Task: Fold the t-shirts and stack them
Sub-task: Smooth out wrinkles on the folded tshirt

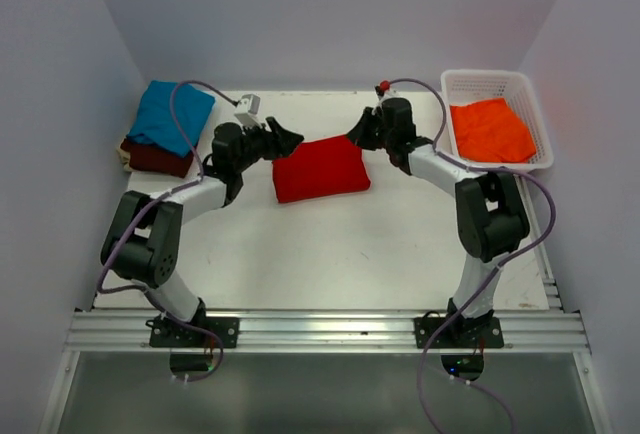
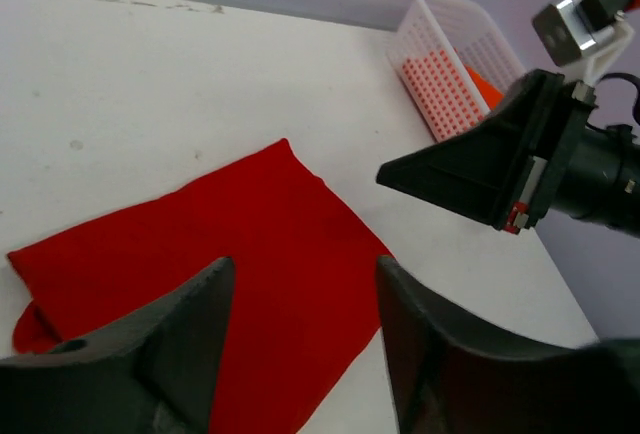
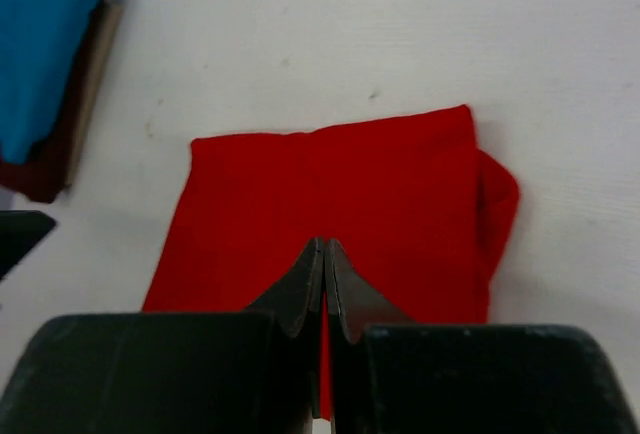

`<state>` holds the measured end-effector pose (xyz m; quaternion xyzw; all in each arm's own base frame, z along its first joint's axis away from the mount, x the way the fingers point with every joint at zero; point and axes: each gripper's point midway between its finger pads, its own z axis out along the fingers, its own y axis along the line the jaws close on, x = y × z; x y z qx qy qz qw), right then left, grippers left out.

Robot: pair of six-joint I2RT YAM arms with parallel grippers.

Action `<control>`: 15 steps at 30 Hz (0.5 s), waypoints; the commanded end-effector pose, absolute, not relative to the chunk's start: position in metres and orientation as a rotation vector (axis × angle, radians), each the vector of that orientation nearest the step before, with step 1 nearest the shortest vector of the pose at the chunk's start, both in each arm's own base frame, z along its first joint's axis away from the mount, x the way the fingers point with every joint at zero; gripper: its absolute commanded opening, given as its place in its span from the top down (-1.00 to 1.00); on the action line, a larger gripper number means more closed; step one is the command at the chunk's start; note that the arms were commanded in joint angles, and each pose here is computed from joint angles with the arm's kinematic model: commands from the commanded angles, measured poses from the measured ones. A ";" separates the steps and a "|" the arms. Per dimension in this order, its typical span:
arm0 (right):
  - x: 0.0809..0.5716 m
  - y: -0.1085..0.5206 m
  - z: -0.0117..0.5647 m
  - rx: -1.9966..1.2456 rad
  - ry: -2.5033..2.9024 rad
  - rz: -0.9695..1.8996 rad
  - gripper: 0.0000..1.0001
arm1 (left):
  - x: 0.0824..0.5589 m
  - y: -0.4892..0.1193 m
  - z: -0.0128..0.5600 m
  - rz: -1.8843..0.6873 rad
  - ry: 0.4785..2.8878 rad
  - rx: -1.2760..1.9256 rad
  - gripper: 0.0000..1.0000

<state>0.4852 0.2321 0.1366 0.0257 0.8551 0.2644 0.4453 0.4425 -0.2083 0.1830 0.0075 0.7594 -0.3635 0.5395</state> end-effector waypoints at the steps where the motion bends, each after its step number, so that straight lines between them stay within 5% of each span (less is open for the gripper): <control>1: 0.465 0.279 0.140 0.026 2.095 1.075 1.00 | 0.421 -0.246 0.196 -1.176 1.701 0.143 -0.14; 4: 0.452 0.304 0.121 0.055 2.100 1.339 1.00 | 0.407 -0.260 0.177 -1.383 1.676 0.132 0.45; 6: 0.450 0.312 0.104 0.106 2.073 1.460 1.00 | 0.395 -0.266 0.152 -1.510 1.710 0.100 0.67; 15: 0.416 0.305 0.055 0.177 2.112 1.490 1.00 | 0.358 -0.268 0.065 -1.570 1.905 0.036 0.93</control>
